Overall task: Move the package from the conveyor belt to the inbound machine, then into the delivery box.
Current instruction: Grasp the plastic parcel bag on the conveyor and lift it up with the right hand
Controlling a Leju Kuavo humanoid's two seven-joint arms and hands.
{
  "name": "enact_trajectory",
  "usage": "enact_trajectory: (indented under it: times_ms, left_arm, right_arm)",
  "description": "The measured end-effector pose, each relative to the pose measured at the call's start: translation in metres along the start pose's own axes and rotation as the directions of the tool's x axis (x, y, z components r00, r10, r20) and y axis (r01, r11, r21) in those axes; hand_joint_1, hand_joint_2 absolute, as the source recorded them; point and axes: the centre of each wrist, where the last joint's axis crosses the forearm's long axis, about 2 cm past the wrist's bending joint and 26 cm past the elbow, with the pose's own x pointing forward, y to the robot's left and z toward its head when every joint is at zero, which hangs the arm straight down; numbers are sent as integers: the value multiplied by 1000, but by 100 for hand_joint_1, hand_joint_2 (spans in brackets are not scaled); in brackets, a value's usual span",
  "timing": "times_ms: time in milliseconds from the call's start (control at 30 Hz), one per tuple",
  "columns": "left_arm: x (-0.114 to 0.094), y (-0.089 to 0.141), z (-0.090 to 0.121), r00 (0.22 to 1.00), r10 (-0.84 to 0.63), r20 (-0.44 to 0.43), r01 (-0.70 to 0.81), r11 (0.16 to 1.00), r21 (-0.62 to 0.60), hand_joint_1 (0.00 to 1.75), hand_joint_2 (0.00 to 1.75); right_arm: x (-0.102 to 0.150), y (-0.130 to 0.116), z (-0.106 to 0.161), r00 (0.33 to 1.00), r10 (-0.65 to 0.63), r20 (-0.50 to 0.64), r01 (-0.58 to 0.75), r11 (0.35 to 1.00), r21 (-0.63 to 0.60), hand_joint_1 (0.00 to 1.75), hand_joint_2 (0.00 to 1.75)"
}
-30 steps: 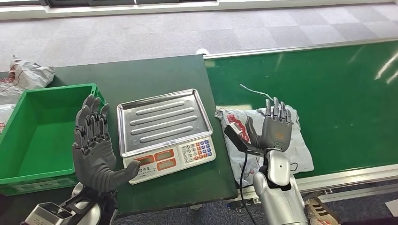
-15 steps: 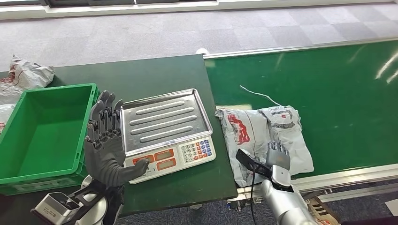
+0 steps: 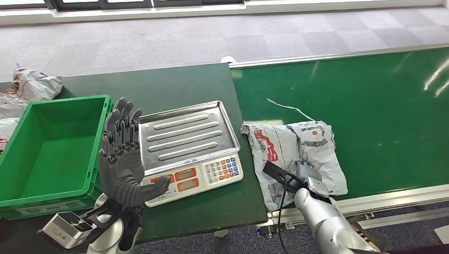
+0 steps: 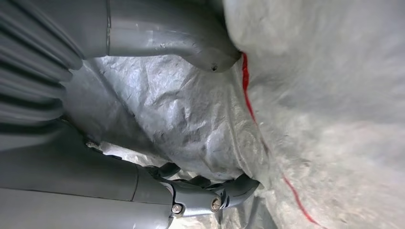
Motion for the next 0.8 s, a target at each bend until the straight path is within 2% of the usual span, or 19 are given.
enact_trajectory:
  times_ms: [133,333,800]
  left_arm:
    - [-1,1,-3,1000,5,6,-5,1000,-2,0,175]
    - [-1,2,-6,1000,3,13,-3,1000,-5,0,175]
    - [-1,2,-6,1000,0,13,0,1000,-6,0,175]
  right_arm:
    - [-2,-3,-1,988,-105,111,92,989,117,0,175]
    - [-9,-6,-1,950,-227,216,200,970,140,0,175]
    - [-11,-6,-2,932,-278,233,249,958,144,0,175]
